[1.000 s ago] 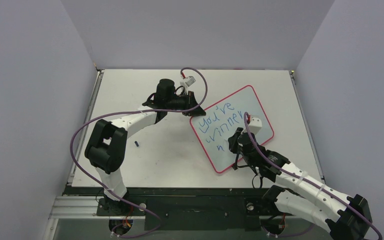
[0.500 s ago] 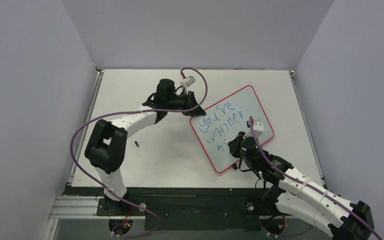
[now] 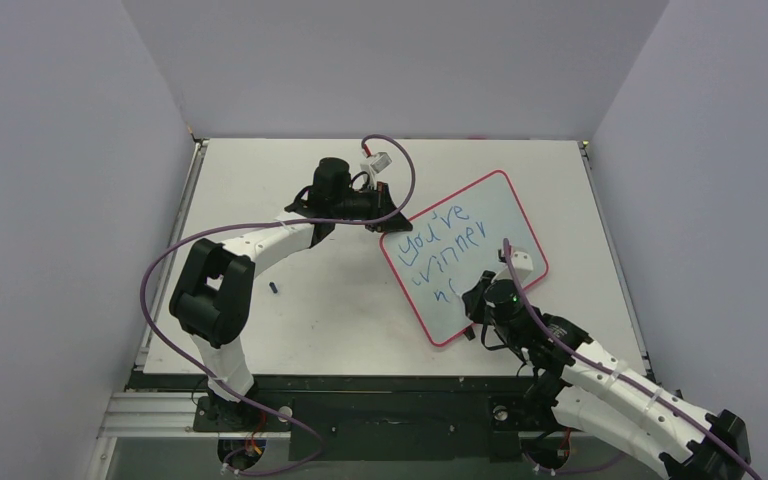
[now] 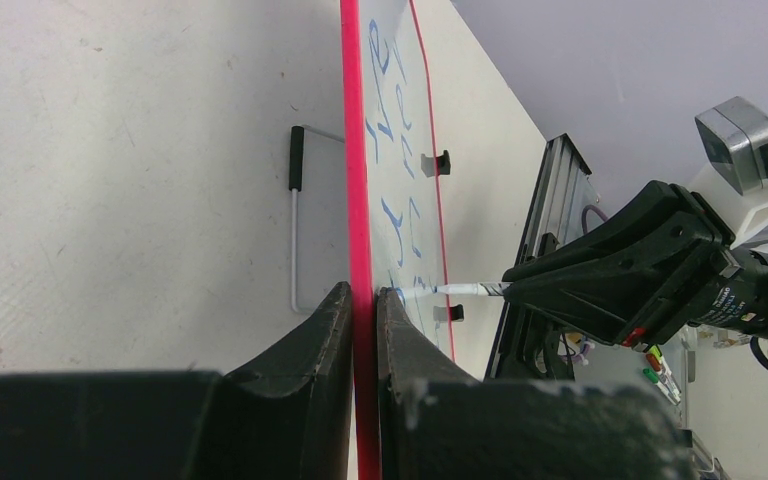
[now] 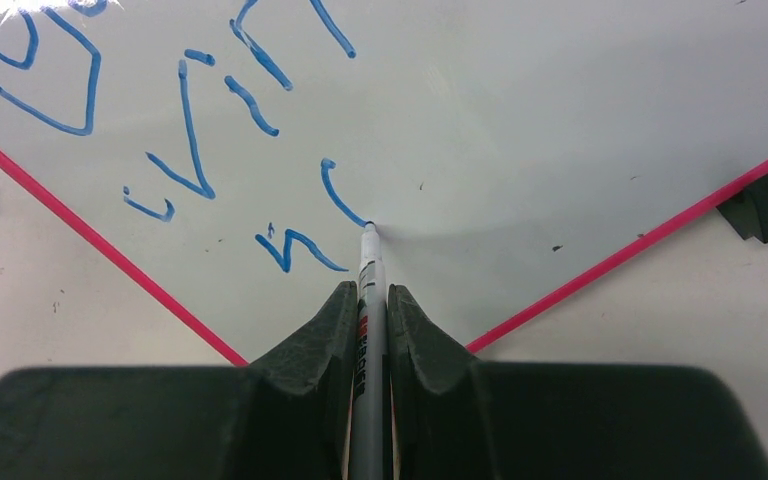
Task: Write a sentence on the whiteboard
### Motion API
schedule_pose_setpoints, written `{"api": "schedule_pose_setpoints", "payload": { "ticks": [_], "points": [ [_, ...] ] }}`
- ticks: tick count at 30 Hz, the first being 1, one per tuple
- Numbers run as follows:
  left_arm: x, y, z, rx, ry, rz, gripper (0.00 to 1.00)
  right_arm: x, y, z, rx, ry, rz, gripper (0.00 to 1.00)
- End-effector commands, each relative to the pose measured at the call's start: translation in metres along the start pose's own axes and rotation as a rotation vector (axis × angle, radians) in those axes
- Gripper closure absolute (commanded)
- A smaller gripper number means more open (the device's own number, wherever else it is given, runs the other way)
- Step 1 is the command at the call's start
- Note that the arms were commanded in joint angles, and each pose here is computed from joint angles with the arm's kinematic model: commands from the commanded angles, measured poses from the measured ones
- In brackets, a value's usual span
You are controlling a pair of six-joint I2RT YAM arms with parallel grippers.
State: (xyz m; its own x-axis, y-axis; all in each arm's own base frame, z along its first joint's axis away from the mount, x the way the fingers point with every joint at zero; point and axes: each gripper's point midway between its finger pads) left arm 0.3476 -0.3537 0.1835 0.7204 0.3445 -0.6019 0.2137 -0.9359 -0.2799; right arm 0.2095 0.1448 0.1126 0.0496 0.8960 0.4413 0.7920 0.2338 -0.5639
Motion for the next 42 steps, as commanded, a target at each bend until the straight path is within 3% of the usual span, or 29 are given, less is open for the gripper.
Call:
{"api": "schedule_pose_setpoints", "payload": {
  "ticks": [1, 12, 28, 42],
  "points": [
    [-0.039, 0.002, -0.005, -0.001, 0.118, 0.111, 1.0, -0.013, 0.002, -0.005, -0.02, -0.014, 0.084, 1.0],
    [-0.038, 0.002, -0.005, 0.0, 0.118, 0.11, 1.0, -0.003, 0.008, -0.034, -0.078, -0.054, 0.139, 1.0],
    [-0.038, 0.003, -0.003, 0.004, 0.119, 0.109, 1.0, 0.041, 0.016, -0.036, -0.031, -0.036, -0.018, 1.0],
    [-0.039, 0.002, -0.005, 0.002, 0.122, 0.109, 1.0, 0.02, 0.01, -0.019, -0.003, -0.02, 0.024, 1.0]
  ]
}}
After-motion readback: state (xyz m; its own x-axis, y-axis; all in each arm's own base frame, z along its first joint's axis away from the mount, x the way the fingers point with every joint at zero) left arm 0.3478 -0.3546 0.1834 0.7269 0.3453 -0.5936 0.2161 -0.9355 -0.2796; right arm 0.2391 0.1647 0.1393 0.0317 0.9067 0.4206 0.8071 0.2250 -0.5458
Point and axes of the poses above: each gripper's point midway between its finger pads, its own y axis out along the fingers, its own x axis along the line the jaws close on, z = x × y, and after that the axes turned 6 degrees about y, right-handed
